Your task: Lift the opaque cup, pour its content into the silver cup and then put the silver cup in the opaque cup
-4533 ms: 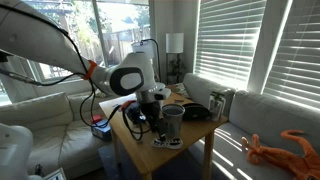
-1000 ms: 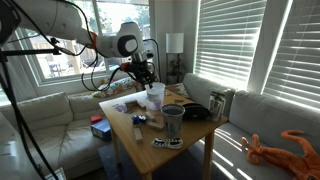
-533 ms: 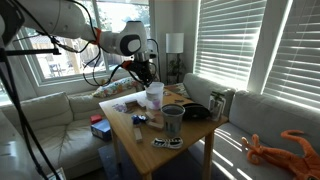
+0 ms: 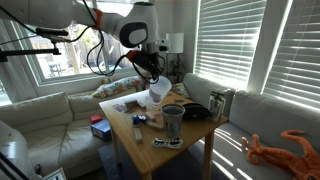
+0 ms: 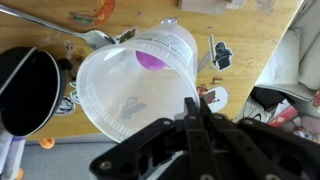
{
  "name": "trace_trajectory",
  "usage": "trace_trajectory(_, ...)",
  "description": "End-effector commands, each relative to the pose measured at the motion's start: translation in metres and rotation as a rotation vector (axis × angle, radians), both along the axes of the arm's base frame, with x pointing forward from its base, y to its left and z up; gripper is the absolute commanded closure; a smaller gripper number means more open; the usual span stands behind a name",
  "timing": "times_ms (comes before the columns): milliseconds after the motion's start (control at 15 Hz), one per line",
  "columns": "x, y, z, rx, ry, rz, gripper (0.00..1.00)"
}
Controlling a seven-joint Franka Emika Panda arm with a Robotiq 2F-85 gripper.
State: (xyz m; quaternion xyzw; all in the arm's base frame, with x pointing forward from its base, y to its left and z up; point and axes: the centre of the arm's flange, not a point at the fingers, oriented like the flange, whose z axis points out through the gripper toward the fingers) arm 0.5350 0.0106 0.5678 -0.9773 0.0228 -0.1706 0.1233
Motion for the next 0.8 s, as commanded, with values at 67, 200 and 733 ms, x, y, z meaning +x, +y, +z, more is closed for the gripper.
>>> trace_trajectory(67,-0.066,-0.051,0.02,0.102,-0.051,-0.035,0.99)
trace_trajectory(200,-0.09,-0.071,0.025,0.139,-0.109,-0.027,0.99)
trace_trajectory(733,-0.088,-0.087,0.024,0.2,-0.136,-0.043,0.99)
